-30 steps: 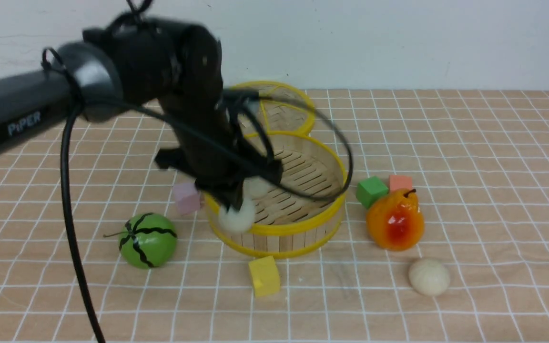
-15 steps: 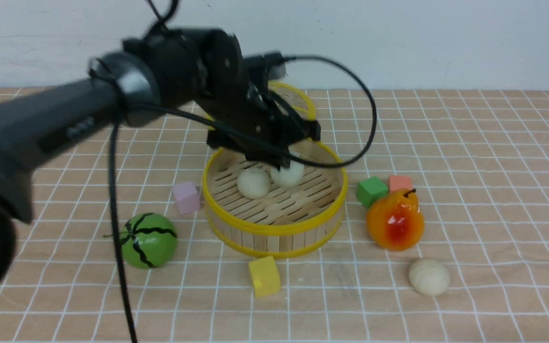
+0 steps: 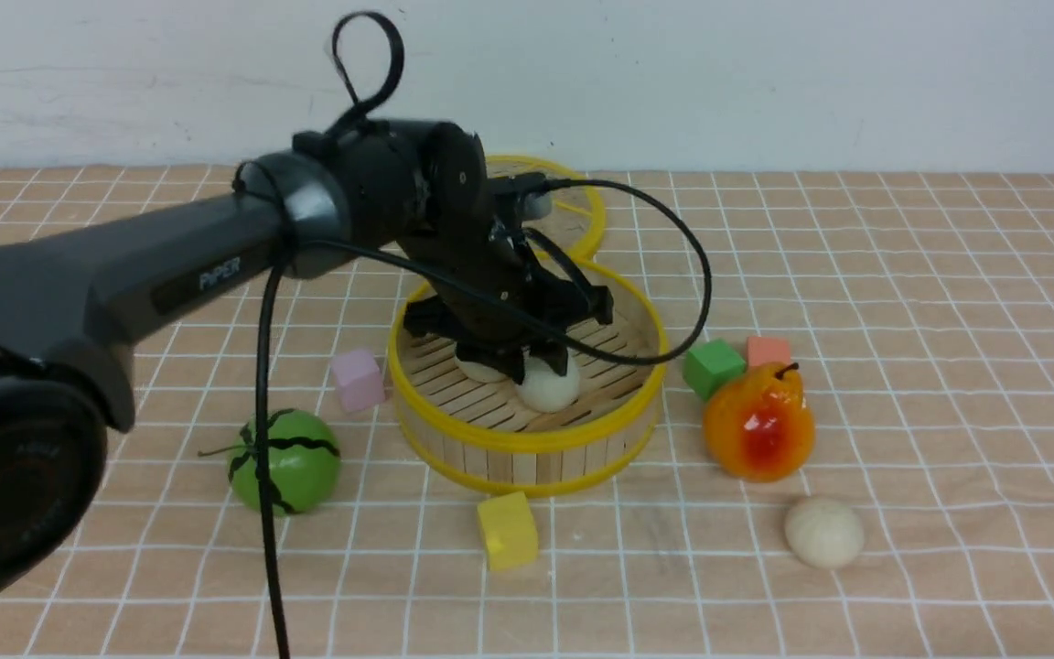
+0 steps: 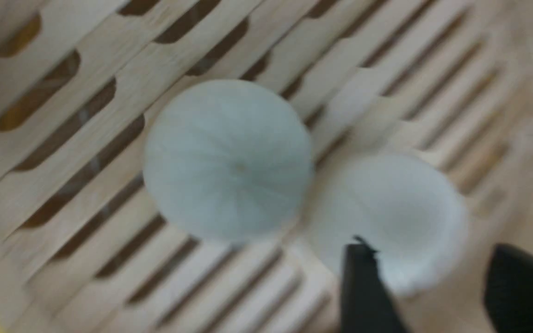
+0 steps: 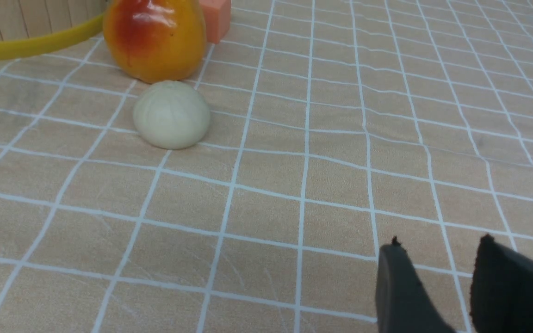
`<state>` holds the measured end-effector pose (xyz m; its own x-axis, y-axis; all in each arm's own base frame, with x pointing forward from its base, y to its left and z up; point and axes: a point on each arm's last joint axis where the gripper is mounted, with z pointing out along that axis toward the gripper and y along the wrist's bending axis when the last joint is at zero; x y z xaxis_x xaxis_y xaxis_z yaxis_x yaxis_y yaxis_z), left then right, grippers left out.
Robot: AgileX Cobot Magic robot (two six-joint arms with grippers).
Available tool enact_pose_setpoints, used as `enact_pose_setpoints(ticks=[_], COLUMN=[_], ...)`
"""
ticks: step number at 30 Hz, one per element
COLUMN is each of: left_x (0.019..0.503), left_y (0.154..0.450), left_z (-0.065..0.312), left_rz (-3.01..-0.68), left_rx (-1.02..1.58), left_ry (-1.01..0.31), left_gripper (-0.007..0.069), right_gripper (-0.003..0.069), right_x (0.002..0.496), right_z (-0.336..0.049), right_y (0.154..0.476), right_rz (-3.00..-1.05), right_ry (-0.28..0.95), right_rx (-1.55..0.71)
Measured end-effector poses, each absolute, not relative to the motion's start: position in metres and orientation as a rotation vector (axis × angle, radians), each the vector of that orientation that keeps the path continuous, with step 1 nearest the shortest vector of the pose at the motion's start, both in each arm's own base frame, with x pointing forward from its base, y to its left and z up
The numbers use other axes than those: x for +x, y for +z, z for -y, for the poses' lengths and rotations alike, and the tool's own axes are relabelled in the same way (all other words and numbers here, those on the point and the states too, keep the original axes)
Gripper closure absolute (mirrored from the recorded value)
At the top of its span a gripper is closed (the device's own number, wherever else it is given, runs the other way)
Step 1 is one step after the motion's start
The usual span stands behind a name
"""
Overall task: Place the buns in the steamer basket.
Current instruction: Use the left arm to put the steamed stuffed bun into the steamer, then use the right arm to grab a steamed stuffed bun
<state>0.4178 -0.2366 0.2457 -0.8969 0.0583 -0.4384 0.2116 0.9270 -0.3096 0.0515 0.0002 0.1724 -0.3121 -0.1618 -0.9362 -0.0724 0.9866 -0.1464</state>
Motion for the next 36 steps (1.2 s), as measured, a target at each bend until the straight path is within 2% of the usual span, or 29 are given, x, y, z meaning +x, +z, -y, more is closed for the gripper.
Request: enact_pose_setpoints(ticks=[2,3,5,6,7,8,9,10,11,14,17,20,23,25,26,27,28,29,31,32,33,35,36], left_x=[0.416,0.41,0.398,0.397,0.383,0.371,0.358,0.355,0.33,0.276,0.238,0.191,0.162,0.143,0.124,0.12,0.109,0.106,0.089,0.086,0.082,0.081,0.081], left_y=[0.26,0.291,0.338,0.339,0.376,0.398,0.421,0.426,0.459,0.503,0.519,0.515,0.497,0.476,0.462,0.457,0.442,0.437,0.393,0.391,0.364,0.33,0.326], left_z=[0.236,0.233,0.227,0.227,0.219,0.213,0.205,0.203,0.189,0.159,0.138,0.112,0.096,0.087,0.077,0.075,0.07,0.069,0.06,0.059,0.056,0.055,0.055], left_rz=[-2.644,-2.612,-2.556,-2.556,-2.496,-2.449,-2.399,-2.389,-2.319,-2.239,-2.194,-2.197,-2.231,-2.274,-2.265,-2.259,-2.238,-2.229,-2.165,-2.152,-2.134,-2.141,-2.144], left_rx=[0.204,0.222,0.278,0.286,0.331,0.353,0.367,0.369,0.379,0.387,0.382,0.381,0.384,0.388,0.384,0.382,0.372,0.368,0.331,0.328,0.31,0.29,0.288], left_ry=[-0.5,-0.512,-0.518,-0.514,-0.514,-0.515,-0.515,-0.515,-0.518,-0.51,-0.506,-0.496,-0.486,-0.477,-0.489,-0.492,-0.513,-0.521,-0.568,-0.572,-0.578,-0.578,-0.58], left_gripper=[0.0197,0.0127,0.0064,0.006,0.0039,0.0032,0.0031,0.0032,0.0041,0.008,0.0127,0.02,0.0279,0.0353,0.0423,0.0431,0.0494,0.0512,0.0626,0.0637,0.0638,0.0638,0.0638], right_gripper=[0.0418,0.0418,0.0418,0.0418,0.0418,0.0418,0.0418,0.0418,0.0418,0.0418,0.0418,0.0418,0.0418,0.0418,0.0418,0.0418,0.0418,0.0418,0.0418,0.0418,0.0418,0.0418,0.0418], right_x=[0.051,0.051,0.051,0.051,0.051,0.051,0.051,0.051,0.051,0.051,0.051,0.051,0.051,0.051,0.051,0.051,0.051,0.051,0.051,0.051,0.051,0.051,0.051], right_z=[0.0,0.0,0.0,0.0,0.0,0.0,0.0,0.0,0.0,0.0,0.0,0.0,0.0,0.0,0.0,0.0,0.0,0.0,0.0,0.0,0.0,0.0,0.0], right_y=[0.172,0.172,0.172,0.172,0.172,0.172,0.172,0.172,0.172,0.172,0.172,0.172,0.172,0.172,0.172,0.172,0.172,0.172,0.172,0.172,0.172,0.172,0.172], right_rz=[-1.89,-1.89,-1.89,-1.89,-1.89,-1.89,-1.89,-1.89,-1.89,-1.89,-1.89,-1.89,-1.89,-1.89,-1.89,-1.89,-1.89,-1.89,-1.89,-1.89,-1.89,-1.89,-1.89], right_ry=[-0.09,-0.09,-0.09,-0.09,-0.09,-0.09,-0.09,-0.09,-0.09,-0.09,-0.09,-0.09,-0.09,-0.09,-0.09,-0.09,-0.09,-0.09,-0.09,-0.09,-0.09,-0.09,-0.09], right_rx=[-0.169,-0.169,-0.169,-0.169,-0.169,-0.169,-0.169,-0.169,-0.169,-0.169,-0.169,-0.169,-0.169,-0.169,-0.169,-0.169,-0.169,-0.169,-0.169,-0.169,-0.169,-0.169,-0.169])
